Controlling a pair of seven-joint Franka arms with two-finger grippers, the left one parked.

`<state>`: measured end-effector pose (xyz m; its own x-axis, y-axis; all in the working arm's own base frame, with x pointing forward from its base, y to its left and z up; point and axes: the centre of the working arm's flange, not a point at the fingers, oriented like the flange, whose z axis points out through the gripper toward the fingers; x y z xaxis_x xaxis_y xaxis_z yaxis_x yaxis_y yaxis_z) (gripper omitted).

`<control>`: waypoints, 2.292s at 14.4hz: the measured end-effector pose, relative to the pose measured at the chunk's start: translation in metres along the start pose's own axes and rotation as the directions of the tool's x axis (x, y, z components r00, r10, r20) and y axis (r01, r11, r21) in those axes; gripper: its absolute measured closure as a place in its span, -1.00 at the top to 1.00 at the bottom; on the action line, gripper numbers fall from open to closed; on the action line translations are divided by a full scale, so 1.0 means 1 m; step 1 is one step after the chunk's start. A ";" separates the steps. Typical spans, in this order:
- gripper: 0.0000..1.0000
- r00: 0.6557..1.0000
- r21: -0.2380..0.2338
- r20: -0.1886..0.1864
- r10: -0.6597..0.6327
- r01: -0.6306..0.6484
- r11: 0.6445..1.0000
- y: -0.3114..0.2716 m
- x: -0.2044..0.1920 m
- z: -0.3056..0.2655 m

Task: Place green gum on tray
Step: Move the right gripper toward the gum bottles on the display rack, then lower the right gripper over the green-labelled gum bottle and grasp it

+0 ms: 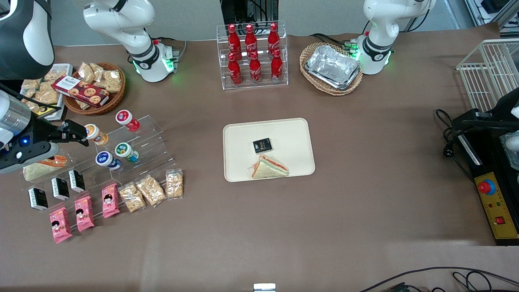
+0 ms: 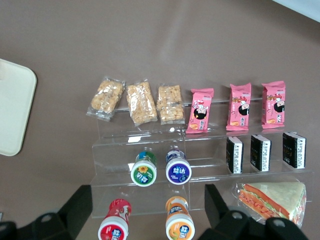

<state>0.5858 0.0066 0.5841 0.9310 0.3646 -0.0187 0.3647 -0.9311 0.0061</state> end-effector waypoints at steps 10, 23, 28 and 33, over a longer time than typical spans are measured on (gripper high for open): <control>1.00 1.000 0.016 -0.006 -0.008 0.008 1.000 -0.017 -0.056 0.098; 1.00 0.998 -0.002 -0.067 0.014 -0.014 1.000 -0.024 -0.095 0.209; 1.00 0.995 -0.011 -0.092 0.031 -0.032 0.999 -0.027 -0.102 0.233; 1.00 0.994 -0.018 -0.106 0.031 -0.034 0.999 -0.030 -0.108 0.253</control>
<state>0.4708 -0.0076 0.3333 0.9384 0.3344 0.0873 0.3335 -0.9424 0.0247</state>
